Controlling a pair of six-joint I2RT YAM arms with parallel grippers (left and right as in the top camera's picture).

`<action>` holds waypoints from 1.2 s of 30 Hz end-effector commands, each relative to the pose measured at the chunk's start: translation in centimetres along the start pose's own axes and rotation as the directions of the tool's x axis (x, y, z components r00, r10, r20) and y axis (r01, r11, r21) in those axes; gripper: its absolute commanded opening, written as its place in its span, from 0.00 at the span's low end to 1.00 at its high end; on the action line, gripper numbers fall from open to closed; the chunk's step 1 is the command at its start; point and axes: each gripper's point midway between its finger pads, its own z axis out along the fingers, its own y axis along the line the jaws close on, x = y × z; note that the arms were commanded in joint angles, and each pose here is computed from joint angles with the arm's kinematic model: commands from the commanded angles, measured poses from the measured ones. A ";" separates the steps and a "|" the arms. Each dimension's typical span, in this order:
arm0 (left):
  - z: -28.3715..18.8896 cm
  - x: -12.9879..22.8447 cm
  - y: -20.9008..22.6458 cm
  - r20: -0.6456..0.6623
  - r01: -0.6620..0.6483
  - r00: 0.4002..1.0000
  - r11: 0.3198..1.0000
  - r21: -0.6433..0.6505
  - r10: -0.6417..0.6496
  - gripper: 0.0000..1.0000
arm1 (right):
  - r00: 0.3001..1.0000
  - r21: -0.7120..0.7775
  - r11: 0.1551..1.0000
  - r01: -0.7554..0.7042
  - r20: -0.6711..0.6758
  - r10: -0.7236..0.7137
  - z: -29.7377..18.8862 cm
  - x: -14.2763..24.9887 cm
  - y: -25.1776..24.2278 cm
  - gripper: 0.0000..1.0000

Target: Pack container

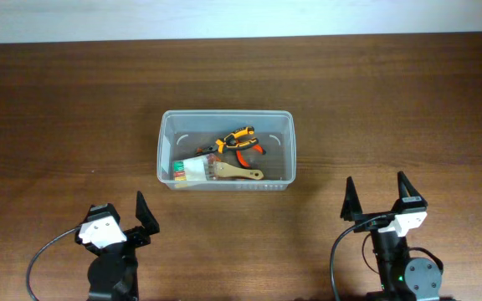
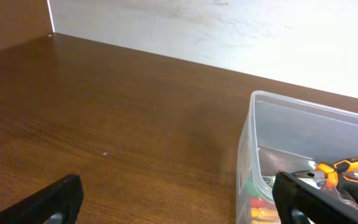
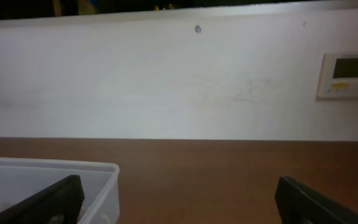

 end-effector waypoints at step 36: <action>0.0 0.1 0.0 0.000 -0.009 1.000 1.000 0.000 0.009 0.99 | 0.978 0.089 0.996 -0.029 -0.201 0.046 -0.6 5.7 -1.9 0.99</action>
